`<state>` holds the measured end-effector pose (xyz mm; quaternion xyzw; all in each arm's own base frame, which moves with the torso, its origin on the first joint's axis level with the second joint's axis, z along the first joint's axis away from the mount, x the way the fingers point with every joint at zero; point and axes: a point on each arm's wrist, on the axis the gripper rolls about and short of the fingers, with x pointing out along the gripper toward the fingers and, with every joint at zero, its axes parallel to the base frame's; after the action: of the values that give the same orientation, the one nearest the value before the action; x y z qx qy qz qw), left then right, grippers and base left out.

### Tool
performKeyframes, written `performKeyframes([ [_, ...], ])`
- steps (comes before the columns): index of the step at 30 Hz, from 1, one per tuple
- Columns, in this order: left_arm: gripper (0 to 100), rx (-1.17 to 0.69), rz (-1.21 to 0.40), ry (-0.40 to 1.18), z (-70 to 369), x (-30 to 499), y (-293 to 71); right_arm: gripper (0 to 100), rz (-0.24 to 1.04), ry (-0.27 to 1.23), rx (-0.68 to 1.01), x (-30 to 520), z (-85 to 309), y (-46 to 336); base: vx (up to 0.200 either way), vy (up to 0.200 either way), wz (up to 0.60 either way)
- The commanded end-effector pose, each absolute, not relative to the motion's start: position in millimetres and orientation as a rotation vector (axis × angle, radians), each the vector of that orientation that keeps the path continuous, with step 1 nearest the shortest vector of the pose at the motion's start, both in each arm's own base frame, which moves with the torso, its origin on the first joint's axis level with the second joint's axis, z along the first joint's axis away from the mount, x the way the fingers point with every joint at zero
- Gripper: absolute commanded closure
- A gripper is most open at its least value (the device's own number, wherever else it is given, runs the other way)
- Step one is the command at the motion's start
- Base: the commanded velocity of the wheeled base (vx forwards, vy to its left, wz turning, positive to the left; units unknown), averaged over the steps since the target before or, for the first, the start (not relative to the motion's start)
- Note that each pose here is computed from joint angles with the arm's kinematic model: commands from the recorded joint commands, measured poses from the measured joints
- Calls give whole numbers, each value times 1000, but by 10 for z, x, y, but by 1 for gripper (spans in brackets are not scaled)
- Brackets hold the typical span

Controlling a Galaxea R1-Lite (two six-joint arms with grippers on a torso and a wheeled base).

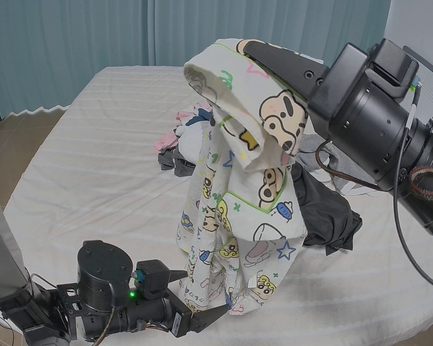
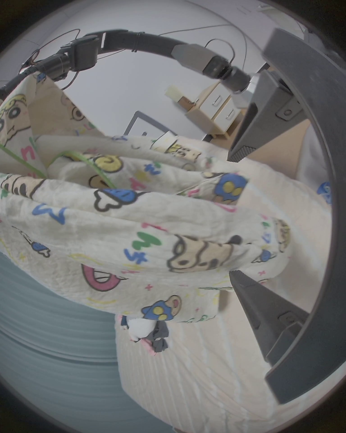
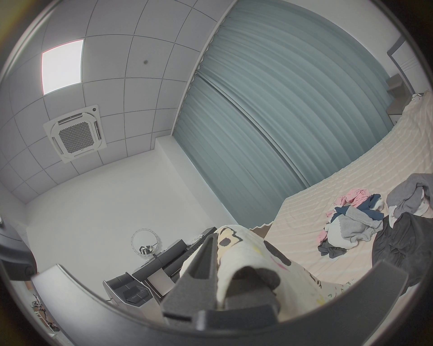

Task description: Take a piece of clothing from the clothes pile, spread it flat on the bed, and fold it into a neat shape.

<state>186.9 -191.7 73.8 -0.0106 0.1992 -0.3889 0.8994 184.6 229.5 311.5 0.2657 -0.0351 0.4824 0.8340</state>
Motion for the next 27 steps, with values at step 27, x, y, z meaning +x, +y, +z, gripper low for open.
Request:
performKeyframes([
  [27,0,-11,-503,233,539,2211,-1689,100,961,-104,566,1883,3155,2049,0,0,0],
])
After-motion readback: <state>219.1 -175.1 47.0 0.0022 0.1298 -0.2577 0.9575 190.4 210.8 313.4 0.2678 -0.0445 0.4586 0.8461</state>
